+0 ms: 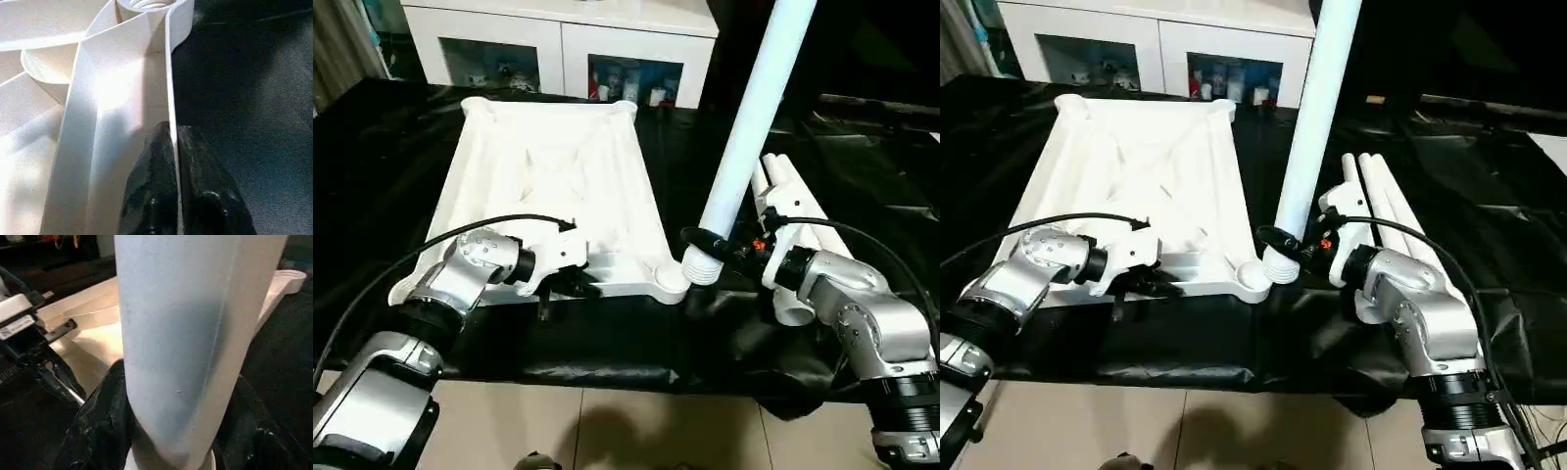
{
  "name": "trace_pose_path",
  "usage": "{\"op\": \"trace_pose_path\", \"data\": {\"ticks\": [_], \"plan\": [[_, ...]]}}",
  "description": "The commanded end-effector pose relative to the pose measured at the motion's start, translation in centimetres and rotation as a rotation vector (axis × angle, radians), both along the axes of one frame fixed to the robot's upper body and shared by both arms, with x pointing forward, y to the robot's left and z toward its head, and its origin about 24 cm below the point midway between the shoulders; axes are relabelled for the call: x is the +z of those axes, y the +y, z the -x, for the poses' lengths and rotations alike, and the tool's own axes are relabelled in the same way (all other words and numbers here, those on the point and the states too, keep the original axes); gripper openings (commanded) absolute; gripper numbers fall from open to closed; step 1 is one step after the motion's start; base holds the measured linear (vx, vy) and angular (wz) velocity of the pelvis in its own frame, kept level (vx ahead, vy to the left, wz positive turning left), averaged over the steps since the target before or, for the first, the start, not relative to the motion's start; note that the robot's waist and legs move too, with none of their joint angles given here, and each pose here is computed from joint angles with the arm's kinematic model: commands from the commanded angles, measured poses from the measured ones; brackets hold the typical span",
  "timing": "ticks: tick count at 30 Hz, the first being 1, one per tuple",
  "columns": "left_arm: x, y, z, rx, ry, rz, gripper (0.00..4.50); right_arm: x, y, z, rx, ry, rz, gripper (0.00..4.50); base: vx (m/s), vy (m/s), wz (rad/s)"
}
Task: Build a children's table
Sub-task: Pick table leg, then insert table leg to table base
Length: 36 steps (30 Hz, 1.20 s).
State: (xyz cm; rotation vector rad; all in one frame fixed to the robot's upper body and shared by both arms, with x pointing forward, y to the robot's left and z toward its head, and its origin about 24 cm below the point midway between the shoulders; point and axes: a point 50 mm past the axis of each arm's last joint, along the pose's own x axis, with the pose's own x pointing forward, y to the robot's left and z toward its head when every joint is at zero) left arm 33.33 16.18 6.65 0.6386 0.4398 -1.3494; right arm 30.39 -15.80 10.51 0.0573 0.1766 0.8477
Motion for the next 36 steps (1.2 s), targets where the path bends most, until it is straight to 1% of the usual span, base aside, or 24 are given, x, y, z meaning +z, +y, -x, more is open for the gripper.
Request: {"op": "trace_pose_path", "data": {"ticks": [1,2,4,8,13,17,19,22,27,31,33,36], "plan": [[0.4,-0.4,-0.1,-0.028,-0.026,0.009,0.01,0.1,0.4,0.0,0.046,0.005,0.014,1.85,0.000,0.000,0.00],[-0.1,-0.7,0.2,-0.040,-0.021,0.016,0.01,-0.5,0.7,-0.1,0.055,0.031,0.022,1.85,0.000,0.000,0.00],[-0.2,-0.8,0.3,-0.043,-0.019,0.019,0.00,-0.7,0.8,-0.2,0.052,0.037,0.021,1.85,0.000,0.000,0.00],[-0.9,-1.7,0.9,-0.046,-0.003,0.059,0.00,-1.5,1.3,-0.9,0.031,0.061,0.004,1.85,0.000,0.000,0.00],[-1.6,-2.6,1.6,-0.047,0.022,0.090,0.00,-1.9,1.0,-1.5,0.021,0.081,-0.002,1.85,0.000,0.000,0.00],[-1.6,-2.9,1.8,-0.044,0.030,0.087,0.00,-2.0,0.7,-1.8,0.019,0.092,-0.006,1.85,0.000,0.000,0.00],[-1.7,-2.9,2.0,-0.037,0.035,0.083,0.00,-2.2,0.6,-1.9,0.030,0.120,-0.009,1.85,0.000,0.000,0.00],[-1.7,-3.0,2.0,-0.026,0.026,0.076,0.00,-2.6,0.5,-1.5,0.071,0.158,0.008,1.85,0.000,0.000,0.00],[-1.5,-2.9,2.0,-0.028,0.022,0.082,0.00,-3.2,0.5,-1.4,0.095,0.183,0.011,1.85,0.000,0.000,0.00],[-1.3,-3.0,2.0,-0.031,0.019,0.087,0.00,-3.6,0.6,-1.7,0.079,0.180,0.011,1.85,0.000,0.000,0.00],[-1.1,-3.0,2.0,-0.028,0.017,0.096,0.00,-3.8,0.7,-1.8,0.055,0.179,-0.010,1.85,0.000,0.000,0.00],[-1.0,-2.9,2.0,-0.020,0.016,0.102,0.00,-4.3,0.5,-1.6,0.036,0.197,-0.041,1.85,0.000,0.000,0.00]]}}
